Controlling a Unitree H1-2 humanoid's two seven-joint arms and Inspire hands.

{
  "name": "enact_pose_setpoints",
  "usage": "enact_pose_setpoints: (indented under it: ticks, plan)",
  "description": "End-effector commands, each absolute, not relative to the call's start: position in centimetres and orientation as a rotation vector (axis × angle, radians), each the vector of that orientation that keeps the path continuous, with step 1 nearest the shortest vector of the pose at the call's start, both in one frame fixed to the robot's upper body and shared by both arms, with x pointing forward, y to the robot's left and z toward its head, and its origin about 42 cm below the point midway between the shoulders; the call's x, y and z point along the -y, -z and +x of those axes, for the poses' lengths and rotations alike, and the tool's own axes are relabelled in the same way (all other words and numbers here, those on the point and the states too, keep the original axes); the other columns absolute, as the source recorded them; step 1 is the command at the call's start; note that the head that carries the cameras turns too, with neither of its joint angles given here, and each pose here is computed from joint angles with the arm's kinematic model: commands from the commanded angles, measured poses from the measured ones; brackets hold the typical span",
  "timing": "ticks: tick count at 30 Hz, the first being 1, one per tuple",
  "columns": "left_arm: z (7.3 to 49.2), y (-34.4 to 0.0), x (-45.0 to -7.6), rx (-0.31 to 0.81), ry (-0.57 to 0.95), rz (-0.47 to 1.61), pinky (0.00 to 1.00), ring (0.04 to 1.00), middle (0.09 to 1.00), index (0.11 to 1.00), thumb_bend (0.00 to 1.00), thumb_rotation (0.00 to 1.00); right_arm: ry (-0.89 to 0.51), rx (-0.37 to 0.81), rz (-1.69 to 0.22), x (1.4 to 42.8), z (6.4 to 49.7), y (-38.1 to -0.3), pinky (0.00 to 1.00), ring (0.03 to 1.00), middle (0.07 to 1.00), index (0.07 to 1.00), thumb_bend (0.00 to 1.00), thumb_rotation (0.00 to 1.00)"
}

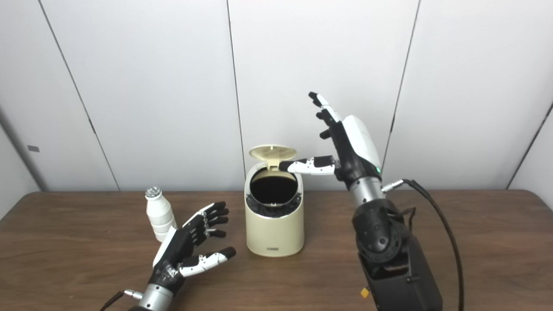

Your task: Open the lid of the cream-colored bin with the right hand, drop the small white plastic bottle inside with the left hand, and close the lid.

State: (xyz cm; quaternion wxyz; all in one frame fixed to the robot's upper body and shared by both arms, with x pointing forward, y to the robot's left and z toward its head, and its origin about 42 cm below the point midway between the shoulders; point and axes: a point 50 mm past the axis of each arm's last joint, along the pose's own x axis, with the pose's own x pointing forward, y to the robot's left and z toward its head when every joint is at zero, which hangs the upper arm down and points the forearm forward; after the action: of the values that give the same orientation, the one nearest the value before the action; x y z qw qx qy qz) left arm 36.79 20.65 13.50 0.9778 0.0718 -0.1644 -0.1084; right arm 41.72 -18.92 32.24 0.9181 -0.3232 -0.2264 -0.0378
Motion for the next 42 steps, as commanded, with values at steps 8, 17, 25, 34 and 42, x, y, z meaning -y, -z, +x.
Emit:
enact_pose_setpoints:
  ticks: [8,17,25,34,42]
  plan:
    - [37.3,-15.7,-20.4,0.420,0.223,0.146,0.68,0.805,0.846,0.870,0.73,0.15,0.109,0.415,-0.387,23.1,38.9,-25.4,0.70,0.826,0.913,0.889,0.72,0.21]
    - [37.2,-15.6,-20.5,0.408,0.232,0.135,0.68,0.810,0.859,0.880,0.72,0.14,0.061,0.398,-0.280,24.4,37.3,-19.1,0.75,0.853,0.950,0.902,0.77,0.23]
    - [36.9,-15.4,-20.5,0.403,0.232,0.138,0.68,0.817,0.857,0.876,0.73,0.16,0.076,0.379,-0.219,23.6,36.8,-17.1,0.75,0.854,0.958,0.907,0.85,0.19]
    - [35.5,-15.8,-20.6,0.414,0.235,0.143,0.67,0.805,0.857,0.863,0.72,0.15,0.062,0.365,-0.235,24.1,35.8,-16.8,0.76,0.859,0.952,0.918,0.84,0.20]
    - [31.9,-16.8,-22.4,0.487,0.049,0.161,0.58,0.682,0.764,0.798,0.68,0.02,0.056,0.364,-0.228,25.8,35.6,-16.8,0.81,0.881,0.973,0.931,0.79,0.12]
